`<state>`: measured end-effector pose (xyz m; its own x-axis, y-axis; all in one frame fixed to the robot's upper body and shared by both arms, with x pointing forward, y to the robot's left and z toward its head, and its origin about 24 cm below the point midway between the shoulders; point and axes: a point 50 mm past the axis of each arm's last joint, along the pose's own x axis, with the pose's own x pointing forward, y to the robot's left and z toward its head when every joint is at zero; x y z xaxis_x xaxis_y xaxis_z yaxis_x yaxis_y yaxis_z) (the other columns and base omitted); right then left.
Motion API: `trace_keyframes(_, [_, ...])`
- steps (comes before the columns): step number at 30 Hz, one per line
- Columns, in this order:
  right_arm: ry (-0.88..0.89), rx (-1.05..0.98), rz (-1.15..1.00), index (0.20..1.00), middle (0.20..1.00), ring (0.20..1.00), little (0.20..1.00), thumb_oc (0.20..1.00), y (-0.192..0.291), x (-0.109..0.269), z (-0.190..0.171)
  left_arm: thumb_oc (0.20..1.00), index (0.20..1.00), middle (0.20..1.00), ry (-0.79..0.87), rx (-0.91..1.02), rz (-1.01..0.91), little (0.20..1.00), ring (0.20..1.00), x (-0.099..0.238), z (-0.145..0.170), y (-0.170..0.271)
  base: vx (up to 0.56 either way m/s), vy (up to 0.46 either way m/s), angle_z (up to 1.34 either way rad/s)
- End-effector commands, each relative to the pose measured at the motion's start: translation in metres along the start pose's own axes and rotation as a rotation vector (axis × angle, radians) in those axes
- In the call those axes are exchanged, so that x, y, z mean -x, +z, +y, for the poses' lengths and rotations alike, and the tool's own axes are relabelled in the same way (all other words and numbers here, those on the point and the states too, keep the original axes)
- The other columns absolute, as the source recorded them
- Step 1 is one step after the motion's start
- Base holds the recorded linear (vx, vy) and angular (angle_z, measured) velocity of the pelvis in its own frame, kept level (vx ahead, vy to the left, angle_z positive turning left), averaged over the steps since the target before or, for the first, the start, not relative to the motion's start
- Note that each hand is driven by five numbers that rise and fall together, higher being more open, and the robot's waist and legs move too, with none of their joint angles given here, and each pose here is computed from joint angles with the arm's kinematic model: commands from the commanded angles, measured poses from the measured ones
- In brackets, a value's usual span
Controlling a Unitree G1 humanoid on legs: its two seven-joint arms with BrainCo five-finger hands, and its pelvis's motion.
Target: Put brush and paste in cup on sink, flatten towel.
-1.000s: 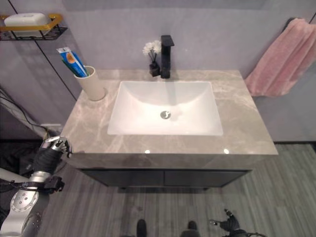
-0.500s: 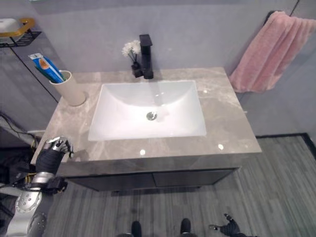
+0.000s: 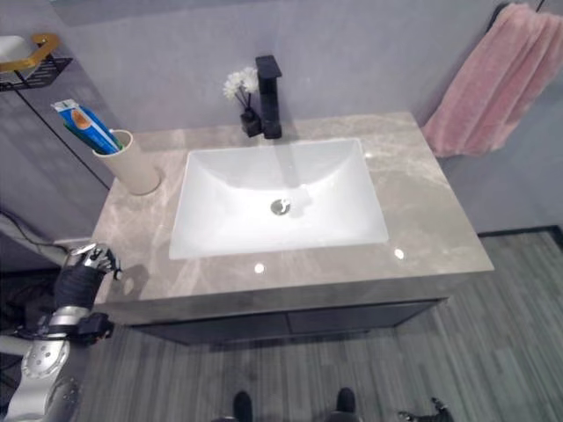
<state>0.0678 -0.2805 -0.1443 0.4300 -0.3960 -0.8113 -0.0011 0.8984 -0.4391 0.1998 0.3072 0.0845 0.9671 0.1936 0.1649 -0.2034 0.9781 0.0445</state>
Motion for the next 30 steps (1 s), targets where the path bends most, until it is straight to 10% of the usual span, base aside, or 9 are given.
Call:
trace_keyframes(1, [0.004,0.101,-0.05,1.0,1.0,1.0,1.0,1.0,0.013,-0.004,-0.009,0.2,0.2,0.2,0.036,-0.079,-0.117,0.2,0.2,-0.004,0.012,0.025,0.04,0.102,-0.16])
trace_keyframes(30, [0.053,0.165,-0.131,1.0,1.0,1.0,1.0,1.0,0.037,-0.007,-0.008,0.2,0.2,0.2,0.241,-0.264,-0.123,0.2,0.2,-0.085,0.084,0.087,0.0,0.01,-0.01])
